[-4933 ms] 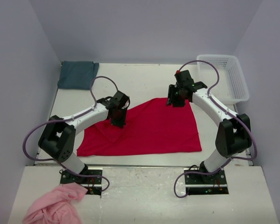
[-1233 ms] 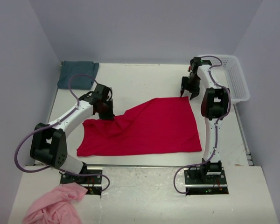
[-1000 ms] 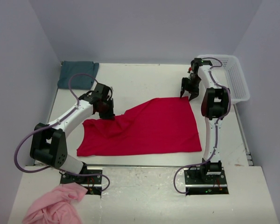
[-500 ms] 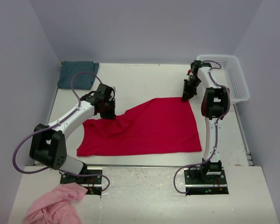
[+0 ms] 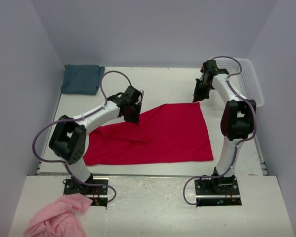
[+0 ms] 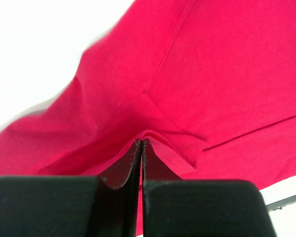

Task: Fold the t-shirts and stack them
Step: Grap the side of the flattened tshirt furthest away from the robot with both arms

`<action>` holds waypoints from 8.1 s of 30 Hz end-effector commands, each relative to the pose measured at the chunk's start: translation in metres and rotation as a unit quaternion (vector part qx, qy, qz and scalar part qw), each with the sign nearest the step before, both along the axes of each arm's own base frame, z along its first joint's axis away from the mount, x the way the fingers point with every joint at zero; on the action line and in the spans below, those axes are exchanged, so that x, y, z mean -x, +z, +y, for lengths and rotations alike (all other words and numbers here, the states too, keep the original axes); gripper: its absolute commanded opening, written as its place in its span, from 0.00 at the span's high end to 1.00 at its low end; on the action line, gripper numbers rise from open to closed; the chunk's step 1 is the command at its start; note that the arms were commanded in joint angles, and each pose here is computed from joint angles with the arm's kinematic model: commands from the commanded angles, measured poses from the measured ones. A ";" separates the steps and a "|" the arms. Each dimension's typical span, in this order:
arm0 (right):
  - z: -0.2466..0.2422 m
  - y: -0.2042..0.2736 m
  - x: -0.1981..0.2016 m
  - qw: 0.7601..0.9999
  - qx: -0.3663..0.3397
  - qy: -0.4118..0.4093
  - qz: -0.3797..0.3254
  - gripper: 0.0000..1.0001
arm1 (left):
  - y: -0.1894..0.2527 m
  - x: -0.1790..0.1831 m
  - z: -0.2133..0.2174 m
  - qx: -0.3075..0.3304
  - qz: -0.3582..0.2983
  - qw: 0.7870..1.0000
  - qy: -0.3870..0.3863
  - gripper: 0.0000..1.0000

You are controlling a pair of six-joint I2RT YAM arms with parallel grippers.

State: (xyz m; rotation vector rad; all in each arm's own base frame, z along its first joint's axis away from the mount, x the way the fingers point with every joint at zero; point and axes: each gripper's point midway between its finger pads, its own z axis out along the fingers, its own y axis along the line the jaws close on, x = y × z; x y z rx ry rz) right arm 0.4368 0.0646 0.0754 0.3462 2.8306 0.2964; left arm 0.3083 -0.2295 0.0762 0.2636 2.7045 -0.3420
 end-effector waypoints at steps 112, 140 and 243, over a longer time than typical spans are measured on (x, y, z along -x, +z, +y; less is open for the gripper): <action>0.009 0.060 -0.036 0.997 0.003 -0.032 -0.067 0.91 | -0.056 -0.002 -0.252 0.179 0.054 0.954 -0.235 1.00; -0.013 0.006 0.010 0.998 -0.008 -0.056 0.027 0.59 | -0.055 0.046 -0.247 0.215 0.088 0.933 -0.274 1.00; 0.005 0.001 0.055 0.998 0.055 -0.028 0.024 1.00 | -0.016 -0.026 -0.019 -0.071 -0.004 0.997 -0.032 0.61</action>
